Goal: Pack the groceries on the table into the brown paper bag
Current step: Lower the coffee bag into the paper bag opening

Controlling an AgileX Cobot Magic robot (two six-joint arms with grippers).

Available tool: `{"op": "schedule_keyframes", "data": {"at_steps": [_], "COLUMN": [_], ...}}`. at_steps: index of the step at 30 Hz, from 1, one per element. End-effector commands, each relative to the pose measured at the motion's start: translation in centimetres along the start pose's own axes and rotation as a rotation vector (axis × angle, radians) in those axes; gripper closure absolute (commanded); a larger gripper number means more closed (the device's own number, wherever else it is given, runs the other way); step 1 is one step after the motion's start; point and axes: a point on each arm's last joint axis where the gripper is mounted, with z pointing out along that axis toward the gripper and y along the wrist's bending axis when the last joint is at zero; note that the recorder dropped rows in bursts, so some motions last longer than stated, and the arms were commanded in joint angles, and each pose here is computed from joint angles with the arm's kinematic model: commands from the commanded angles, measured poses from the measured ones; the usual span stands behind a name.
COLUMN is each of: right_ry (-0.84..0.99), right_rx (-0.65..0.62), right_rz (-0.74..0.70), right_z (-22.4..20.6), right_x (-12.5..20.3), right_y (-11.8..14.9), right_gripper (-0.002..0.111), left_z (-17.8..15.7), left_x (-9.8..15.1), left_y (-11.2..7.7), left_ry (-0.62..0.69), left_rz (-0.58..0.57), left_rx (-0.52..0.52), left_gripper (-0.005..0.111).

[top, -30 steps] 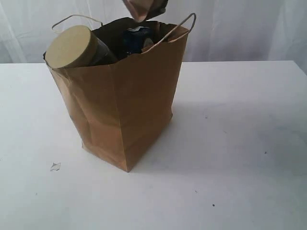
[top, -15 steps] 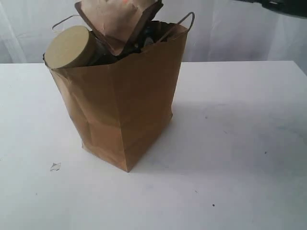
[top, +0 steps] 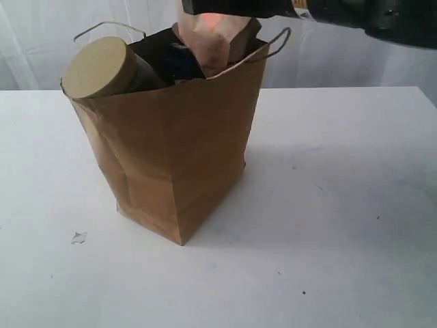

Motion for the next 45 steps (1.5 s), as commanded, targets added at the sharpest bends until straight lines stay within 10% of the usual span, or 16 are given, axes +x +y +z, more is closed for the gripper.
{"op": "schedule_keyframes", "data": {"at_steps": [1, 45], "right_ry": [-0.016, 0.160], "right_rx": [-0.068, -0.210], "right_rz": [0.034, 0.069], "right_z": [-0.1, -2.0], "right_x": [-0.1, 5.9], "right_y": [0.6, 2.3], "right_gripper": [0.108, 0.108], "left_z": [0.0, 0.0], "left_x": [0.1, 0.1], "left_y": [0.0, 0.0], "left_ry": [-0.001, -0.001], "left_rz": [-0.002, -0.002], "left_rx": [-0.001, -0.001], "left_gripper": [0.107, 0.107]}}
